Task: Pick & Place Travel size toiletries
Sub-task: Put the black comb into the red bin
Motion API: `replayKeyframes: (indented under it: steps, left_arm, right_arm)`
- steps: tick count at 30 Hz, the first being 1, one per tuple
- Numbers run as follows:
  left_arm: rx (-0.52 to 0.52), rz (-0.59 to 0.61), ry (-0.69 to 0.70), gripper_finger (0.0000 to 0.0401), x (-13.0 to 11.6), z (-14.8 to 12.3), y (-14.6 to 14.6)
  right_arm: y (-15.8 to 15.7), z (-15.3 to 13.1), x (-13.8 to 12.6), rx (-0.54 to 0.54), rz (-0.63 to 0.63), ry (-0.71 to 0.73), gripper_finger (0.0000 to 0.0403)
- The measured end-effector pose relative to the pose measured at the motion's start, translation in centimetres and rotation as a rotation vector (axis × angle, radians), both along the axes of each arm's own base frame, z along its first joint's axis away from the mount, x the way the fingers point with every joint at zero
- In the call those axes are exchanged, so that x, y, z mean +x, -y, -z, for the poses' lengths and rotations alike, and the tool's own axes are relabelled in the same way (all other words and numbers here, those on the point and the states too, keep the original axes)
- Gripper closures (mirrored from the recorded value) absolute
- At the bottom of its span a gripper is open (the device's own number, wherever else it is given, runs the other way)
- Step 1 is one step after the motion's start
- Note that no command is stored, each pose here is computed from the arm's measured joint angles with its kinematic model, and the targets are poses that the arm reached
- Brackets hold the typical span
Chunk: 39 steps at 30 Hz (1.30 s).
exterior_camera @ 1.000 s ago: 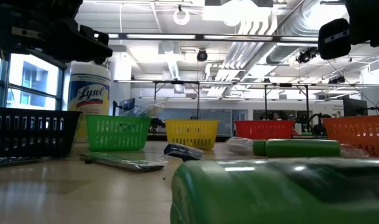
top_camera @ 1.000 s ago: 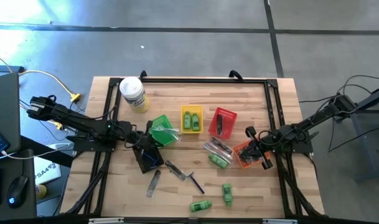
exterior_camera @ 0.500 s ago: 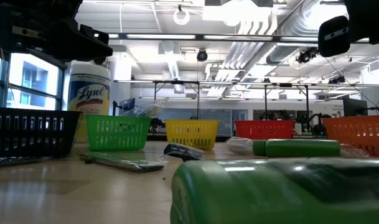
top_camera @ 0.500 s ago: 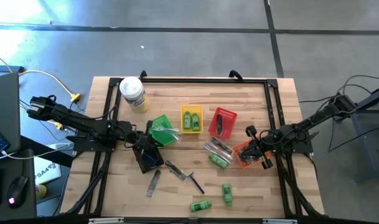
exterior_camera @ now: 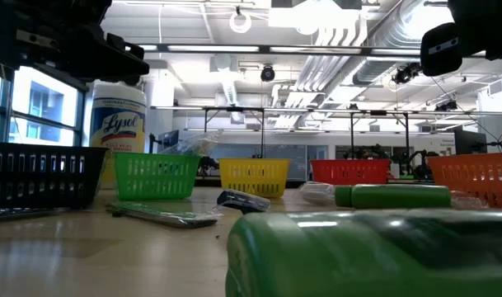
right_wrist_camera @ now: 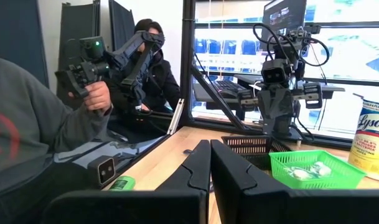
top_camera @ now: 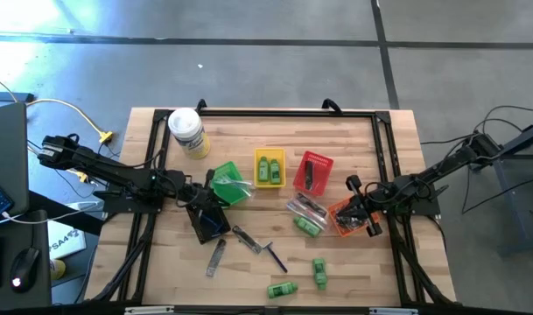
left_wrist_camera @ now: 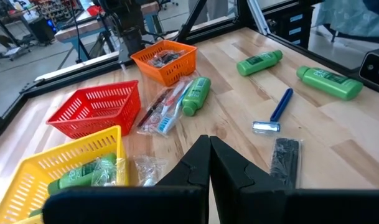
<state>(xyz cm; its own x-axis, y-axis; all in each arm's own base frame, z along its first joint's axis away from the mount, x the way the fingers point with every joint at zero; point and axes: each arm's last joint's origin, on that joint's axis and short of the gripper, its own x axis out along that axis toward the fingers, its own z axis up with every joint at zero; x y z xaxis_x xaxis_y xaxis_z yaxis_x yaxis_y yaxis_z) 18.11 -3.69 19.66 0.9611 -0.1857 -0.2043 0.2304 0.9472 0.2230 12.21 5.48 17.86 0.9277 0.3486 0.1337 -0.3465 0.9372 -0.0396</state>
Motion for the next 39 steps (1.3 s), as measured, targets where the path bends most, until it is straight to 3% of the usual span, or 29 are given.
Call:
replayKeyframes:
  steps: [8,12,23,30,33,36,39]
  left_arm:
    - [-0.103,-0.044,-0.002,0.0401,0.2,-0.6,0.0]
    - [-0.089,-0.024,-0.101,0.0401,1.0,-0.8,1.2]
    - [-0.009,-0.079,-0.437,0.0395,7.9,-2.2,5.4]
    - [0.045,-0.006,-0.678,0.0301,11.8,0.2,7.2]
    - [0.086,0.096,-0.754,0.0249,13.0,1.2,8.0]
    - [0.165,0.195,-0.775,0.0207,13.7,2.0,9.1]
    - [0.201,0.194,-0.771,0.0174,14.2,2.4,9.8]
  right_arm:
    - [0.0,0.0,0.0,0.000,0.001,-0.001,0.0399]
    - [0.0,0.0,0.0,0.000,0.001,-0.001,0.0399]
    - [0.0,0.0,0.0,0.001,0.000,0.000,0.0399]
    - [0.0,0.0,0.0,0.007,-0.003,0.005,0.0399]
    - [0.0,0.0,0.0,0.007,-0.004,0.004,0.0399]
    - [0.0,0.0,0.0,0.006,-0.005,0.004,0.0399]
    - [0.0,0.0,0.0,0.005,-0.010,0.003,0.0399]
